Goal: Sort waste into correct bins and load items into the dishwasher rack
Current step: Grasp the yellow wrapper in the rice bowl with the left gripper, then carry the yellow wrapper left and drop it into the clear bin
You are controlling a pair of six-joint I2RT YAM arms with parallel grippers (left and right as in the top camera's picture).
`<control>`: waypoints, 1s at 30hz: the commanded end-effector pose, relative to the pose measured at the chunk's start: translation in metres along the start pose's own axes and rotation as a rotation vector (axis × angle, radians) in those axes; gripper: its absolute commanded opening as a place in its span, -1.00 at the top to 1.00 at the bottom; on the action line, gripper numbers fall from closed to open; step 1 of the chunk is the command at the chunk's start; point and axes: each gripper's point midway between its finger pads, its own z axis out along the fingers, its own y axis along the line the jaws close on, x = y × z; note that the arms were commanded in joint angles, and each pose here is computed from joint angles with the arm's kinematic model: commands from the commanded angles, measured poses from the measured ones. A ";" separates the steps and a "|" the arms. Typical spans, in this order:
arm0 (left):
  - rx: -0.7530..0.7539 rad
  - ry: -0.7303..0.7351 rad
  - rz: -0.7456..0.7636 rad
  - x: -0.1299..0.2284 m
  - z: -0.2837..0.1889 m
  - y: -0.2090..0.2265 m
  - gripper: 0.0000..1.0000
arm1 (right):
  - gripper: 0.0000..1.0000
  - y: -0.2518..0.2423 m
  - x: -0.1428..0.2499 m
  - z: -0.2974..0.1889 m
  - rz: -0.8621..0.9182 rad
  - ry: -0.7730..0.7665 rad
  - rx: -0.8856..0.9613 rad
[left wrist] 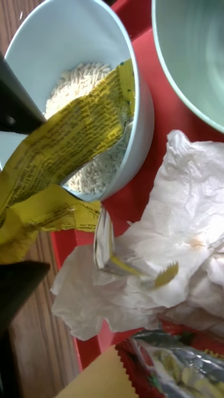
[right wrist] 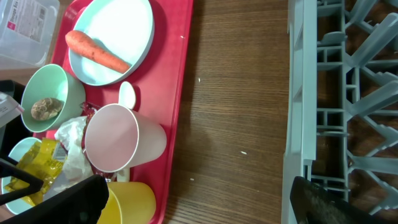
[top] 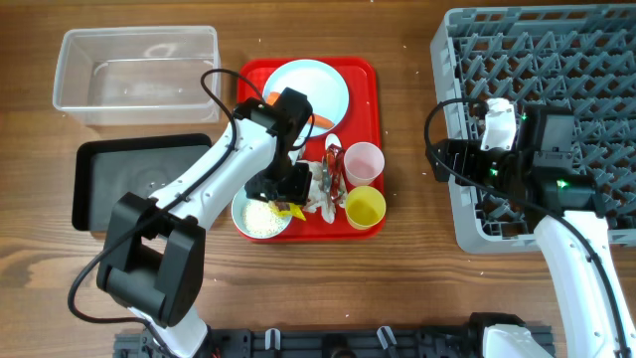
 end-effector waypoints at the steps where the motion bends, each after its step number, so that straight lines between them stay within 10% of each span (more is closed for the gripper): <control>1: 0.052 0.026 0.001 0.006 0.002 -0.011 0.42 | -0.93 0.000 -0.005 -0.001 -0.010 -0.007 0.008; 4: 0.094 0.057 0.005 0.013 0.002 -0.020 0.92 | -0.92 0.000 -0.005 -0.001 -0.010 -0.006 0.008; 12: 0.004 -0.041 -0.033 -0.012 -0.062 0.002 0.92 | -0.93 0.001 -0.005 -0.001 -0.011 -0.009 0.007; 18: -0.277 -0.568 -0.270 -0.108 -0.181 0.106 0.92 | -0.93 0.001 -0.007 -0.001 -0.012 -0.014 0.007; 25: -0.278 -0.787 -0.569 -0.187 -0.177 0.240 0.92 | -0.93 0.001 -0.007 -0.001 0.013 -0.014 0.007; 27: -0.207 -0.758 -0.594 -0.203 -0.147 0.261 0.35 | -0.92 0.001 -0.007 -0.001 0.013 -0.014 0.007; 29: -0.213 -0.719 -0.621 -0.203 -0.128 0.277 -1.00 | -0.93 0.001 -0.006 -0.001 0.013 -0.013 0.007; 30: -0.215 -0.715 -0.627 -0.202 -0.126 0.280 -1.00 | -0.93 0.001 -0.006 -0.001 0.014 -0.012 0.007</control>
